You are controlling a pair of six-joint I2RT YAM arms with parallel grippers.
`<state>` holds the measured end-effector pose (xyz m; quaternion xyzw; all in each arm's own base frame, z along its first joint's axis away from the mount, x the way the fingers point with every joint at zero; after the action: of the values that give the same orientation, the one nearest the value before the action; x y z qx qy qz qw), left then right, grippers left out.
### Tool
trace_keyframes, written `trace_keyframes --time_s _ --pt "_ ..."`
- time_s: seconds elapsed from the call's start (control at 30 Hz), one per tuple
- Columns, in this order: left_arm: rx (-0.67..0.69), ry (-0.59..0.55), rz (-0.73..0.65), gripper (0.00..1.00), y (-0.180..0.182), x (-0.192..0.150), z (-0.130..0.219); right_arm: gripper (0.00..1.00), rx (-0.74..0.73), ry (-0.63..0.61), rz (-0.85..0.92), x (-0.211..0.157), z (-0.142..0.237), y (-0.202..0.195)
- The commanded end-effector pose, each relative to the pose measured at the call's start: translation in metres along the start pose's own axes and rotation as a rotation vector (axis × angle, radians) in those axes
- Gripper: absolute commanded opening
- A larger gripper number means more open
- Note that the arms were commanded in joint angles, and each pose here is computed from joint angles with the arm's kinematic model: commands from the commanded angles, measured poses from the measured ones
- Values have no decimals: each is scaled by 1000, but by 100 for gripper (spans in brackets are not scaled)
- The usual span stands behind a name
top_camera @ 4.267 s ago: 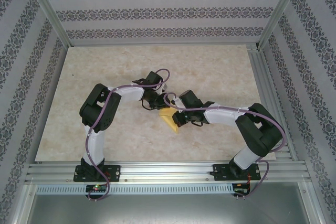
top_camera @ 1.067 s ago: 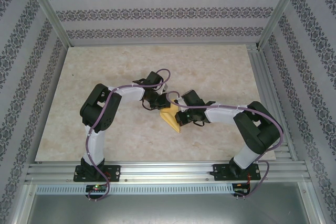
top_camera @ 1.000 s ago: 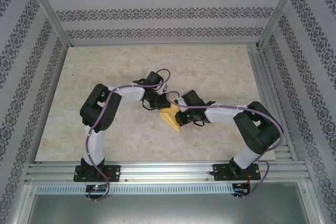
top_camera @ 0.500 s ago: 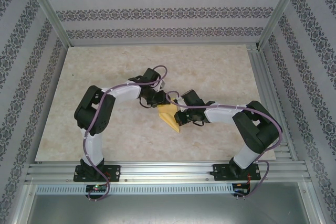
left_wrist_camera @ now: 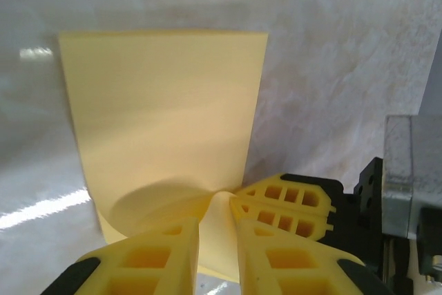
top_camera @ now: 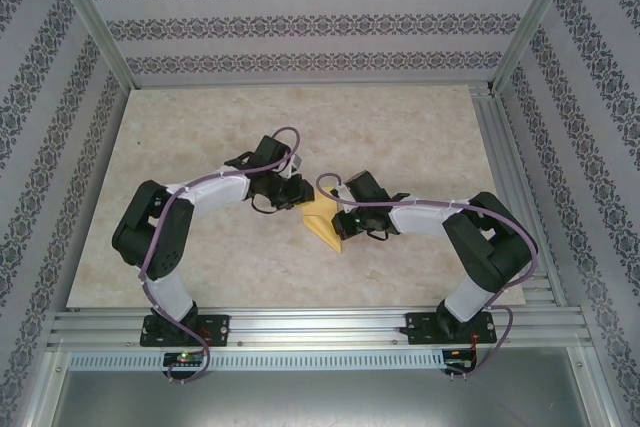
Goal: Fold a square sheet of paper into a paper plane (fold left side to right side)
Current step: Third fold the triangle at the center of the table.
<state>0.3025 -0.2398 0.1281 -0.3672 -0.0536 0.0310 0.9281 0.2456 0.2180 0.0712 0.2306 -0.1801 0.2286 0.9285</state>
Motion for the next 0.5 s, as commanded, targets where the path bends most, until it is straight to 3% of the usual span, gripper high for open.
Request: trace_keyframes --time_s 0.0,0.47 --pt "-78 -9 7 23 -20 -8 -4 0 -28 116 -24 -28 -13 -6" --pt "-26 32 40 19 -18 -26 -42 0 -28 119 -20 -27 -14 -6"
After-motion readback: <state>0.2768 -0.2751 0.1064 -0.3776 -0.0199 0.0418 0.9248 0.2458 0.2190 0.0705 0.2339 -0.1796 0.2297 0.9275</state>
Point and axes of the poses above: each hand's point on the last joint's axis, 136 mm out from that joint toward the fingers, its own z axis back along the fingers, its own y axis along the line the jaws close on, x = y × z, the point moved 7 cm from there along z, back along the fingers, and after that the axes turned 1 degree about -z, right-handed, at the moved point
